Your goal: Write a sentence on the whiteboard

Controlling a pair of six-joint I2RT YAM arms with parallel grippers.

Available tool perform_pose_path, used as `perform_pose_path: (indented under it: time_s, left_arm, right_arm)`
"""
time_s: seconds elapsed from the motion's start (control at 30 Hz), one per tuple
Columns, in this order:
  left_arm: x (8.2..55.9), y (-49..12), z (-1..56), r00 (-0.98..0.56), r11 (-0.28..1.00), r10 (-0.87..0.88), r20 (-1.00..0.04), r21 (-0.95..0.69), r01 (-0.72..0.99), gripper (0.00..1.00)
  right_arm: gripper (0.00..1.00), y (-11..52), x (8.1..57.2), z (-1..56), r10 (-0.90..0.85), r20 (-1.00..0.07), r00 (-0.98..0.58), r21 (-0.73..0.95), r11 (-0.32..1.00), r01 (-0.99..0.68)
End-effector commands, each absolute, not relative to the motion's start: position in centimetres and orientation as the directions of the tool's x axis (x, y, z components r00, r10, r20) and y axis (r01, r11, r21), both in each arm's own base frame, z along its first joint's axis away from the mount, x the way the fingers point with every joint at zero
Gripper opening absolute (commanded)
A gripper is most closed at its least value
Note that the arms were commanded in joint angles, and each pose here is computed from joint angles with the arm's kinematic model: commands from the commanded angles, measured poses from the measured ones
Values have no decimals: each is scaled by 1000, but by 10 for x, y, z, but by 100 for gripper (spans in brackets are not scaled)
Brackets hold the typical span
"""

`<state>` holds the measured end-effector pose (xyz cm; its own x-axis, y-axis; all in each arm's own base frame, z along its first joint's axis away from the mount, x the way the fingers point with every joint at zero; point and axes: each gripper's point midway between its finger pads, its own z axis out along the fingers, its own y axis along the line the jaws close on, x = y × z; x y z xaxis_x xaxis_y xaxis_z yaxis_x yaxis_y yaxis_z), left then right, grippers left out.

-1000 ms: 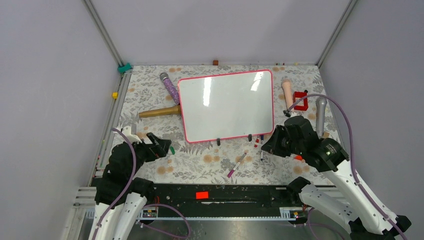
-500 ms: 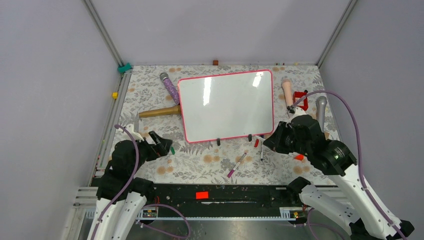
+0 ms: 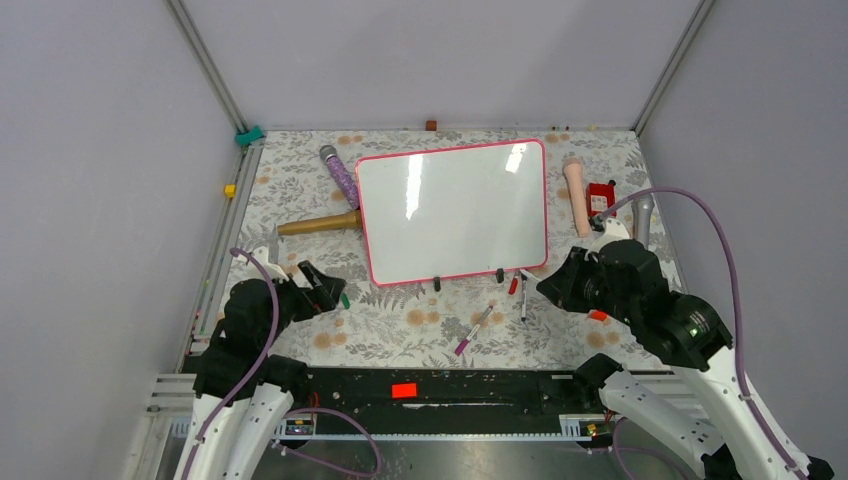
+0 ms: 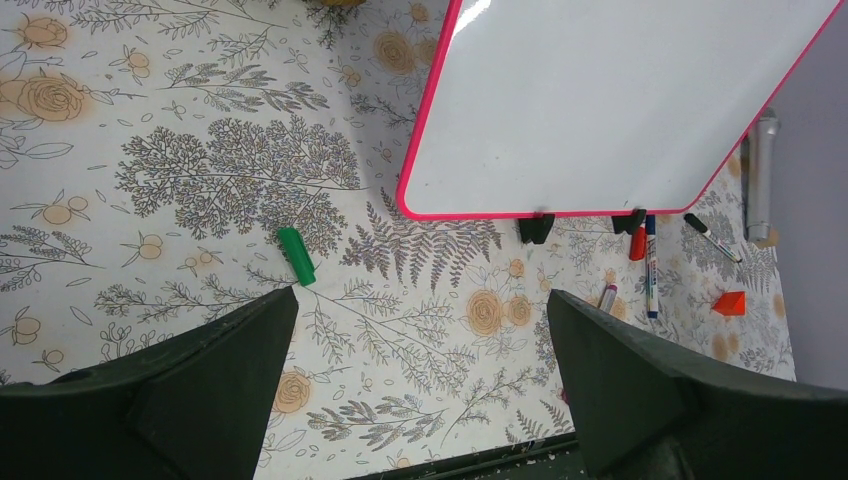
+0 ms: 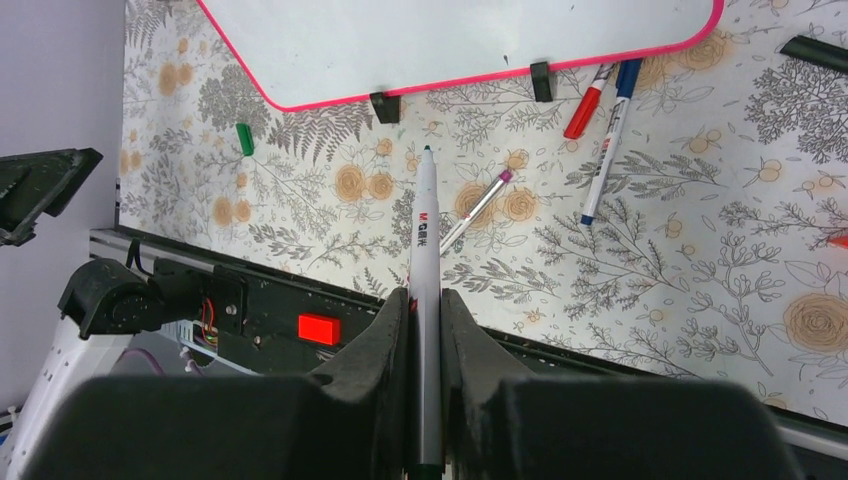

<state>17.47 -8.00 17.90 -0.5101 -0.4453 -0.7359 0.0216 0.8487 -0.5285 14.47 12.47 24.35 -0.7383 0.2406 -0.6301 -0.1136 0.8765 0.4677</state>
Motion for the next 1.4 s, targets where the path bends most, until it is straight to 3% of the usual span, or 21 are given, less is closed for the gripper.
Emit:
perform_pose_path:
  time_s: [0.0,0.97,1.23,1.37]
  left_arm:
    - [182,-80,188,-476,849,-446,-758,-527,45,99]
    - [182,-85,186,-511,847,-433,-743,-529,51,99]
    - [182,-86,187,-511,847,-432,-743,-529,54,99]
    - [182,-84,187,-511,851,-431,-744,-524,44,99]
  right_arm:
    - [0,118,145,257,230,-672,-704,446,884,-138]
    - [0,103,134,270,205,-708,-675,411,898,-158]
    - [0,99,154,255,275,-708,-651,404,913,-53]
    - [0,92,170,242,366,-698,-615,410,909,76]
